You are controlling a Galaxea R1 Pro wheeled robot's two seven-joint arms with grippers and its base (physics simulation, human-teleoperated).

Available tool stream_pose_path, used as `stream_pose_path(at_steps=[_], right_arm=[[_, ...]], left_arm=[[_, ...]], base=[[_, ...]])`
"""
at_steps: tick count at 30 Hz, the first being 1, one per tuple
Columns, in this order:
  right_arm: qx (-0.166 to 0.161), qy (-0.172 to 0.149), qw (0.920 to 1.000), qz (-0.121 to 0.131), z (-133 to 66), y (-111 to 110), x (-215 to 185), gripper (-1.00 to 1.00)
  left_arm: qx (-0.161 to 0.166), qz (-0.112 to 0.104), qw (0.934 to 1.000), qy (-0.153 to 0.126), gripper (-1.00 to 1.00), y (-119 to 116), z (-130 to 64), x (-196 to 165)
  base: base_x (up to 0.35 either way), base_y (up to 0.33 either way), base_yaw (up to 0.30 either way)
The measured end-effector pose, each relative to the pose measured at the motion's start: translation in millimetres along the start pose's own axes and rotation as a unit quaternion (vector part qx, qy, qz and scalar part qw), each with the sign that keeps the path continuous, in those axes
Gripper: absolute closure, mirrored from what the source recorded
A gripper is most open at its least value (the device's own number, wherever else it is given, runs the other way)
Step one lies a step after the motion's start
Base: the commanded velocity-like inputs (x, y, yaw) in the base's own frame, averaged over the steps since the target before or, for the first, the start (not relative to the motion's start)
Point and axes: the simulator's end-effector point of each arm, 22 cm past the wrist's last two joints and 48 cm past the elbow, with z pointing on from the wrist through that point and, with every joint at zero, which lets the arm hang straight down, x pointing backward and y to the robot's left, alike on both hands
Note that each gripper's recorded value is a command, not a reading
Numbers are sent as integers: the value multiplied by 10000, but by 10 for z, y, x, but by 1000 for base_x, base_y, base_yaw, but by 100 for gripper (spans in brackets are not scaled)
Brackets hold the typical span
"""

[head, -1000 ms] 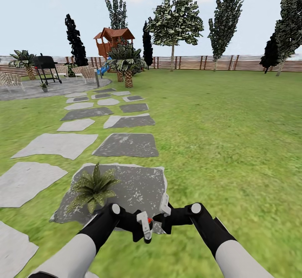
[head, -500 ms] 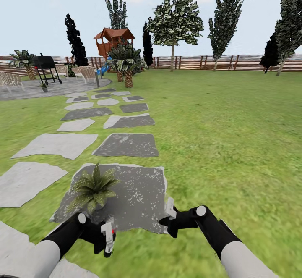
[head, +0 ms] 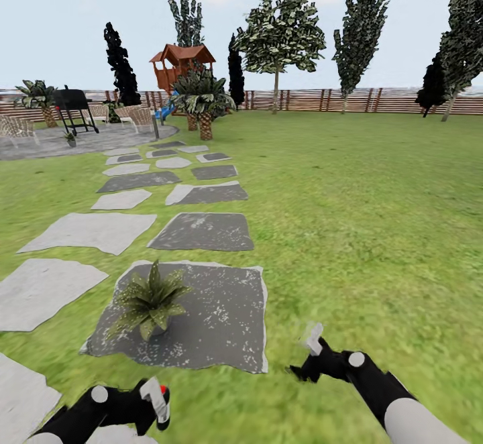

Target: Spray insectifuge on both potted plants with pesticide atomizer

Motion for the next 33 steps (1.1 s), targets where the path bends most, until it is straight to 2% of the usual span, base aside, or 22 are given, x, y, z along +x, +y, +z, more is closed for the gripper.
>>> stream_pose_path(at_steps=[1, 3, 5, 7, 8, 10, 12, 13, 16, 18, 21, 23, 28, 33], right_arm=[[343, -101, 9991, 232, -17, -123, 112, -100], [794, -314, 9953, 467, -53, -258, 216, -100], [1416, -388, 9866, 708, -122, -385, 438, -100], [2047, -296, 9743, 892, -223, -433, 742, -100], [2461, -273, 9637, 998, -315, -425, 936, -100], [2789, -301, 9533, 1118, -450, -224, 1250, -100], [3033, -337, 9451, 1168, -561, -160, 1398, -100], [3140, -332, 9414, 1189, -600, -180, 1430, -100], [3597, -260, 9214, 1450, -762, -272, 1594, -100], [3677, -243, 9165, 1555, -787, -275, 1632, -100], [3706, -230, 9145, 1606, -795, -271, 1650, -100], [3701, -229, 9146, 1614, -790, -263, 1650, -100], [3607, -294, 9168, 1688, -677, -131, 1546, -100], [3588, -297, 9169, 1722, -654, -96, 1533, -100]], left_arm=[[-212, -217, 9995, -129, 100, 30, 22, -1], [-546, -515, 9967, -292, 100, 103, 39, -3], [-939, -901, 9905, -451, 100, 189, 49, 16], [-1318, -1339, 9809, -503, 100, 269, 36, 138], [-1652, -1727, 9698, -482, 100, 350, 9, 287], [-2210, -2244, 9481, -446, 100, 452, -66, 575], [-2690, -2474, 9293, -529, 100, 508, -168, 803], [-2842, -2543, 9226, -578, 100, 527, -208, 862], [-3301, -2856, 8960, -818, 100, 628, -351, 975], [-3335, -2909, 8924, -882, 100, 627, -344, 944], [-3310, -2942, 8918, -926, 100, 587, -302, 900], [-3280, -2925, 8938, -892, 100, 560, -288, 915], [-3283, -2983, 8925, -820, 100, 535, -290, 980], [-3274, -3011, 8925, -740, 100, 439, -299, 1111]], base=[[0, 0, 0], [0, 0, 0], [0, 0, 0], [0, 0, 0], [0, 0, 0], [0, 0, 0], [0, 0, 0], [0, 0, 0], [0, 0, 0], [0, 0, 0], [0, 0, 0], [0, 0, 0], [0, 0, 0], [3, 0, 0]])
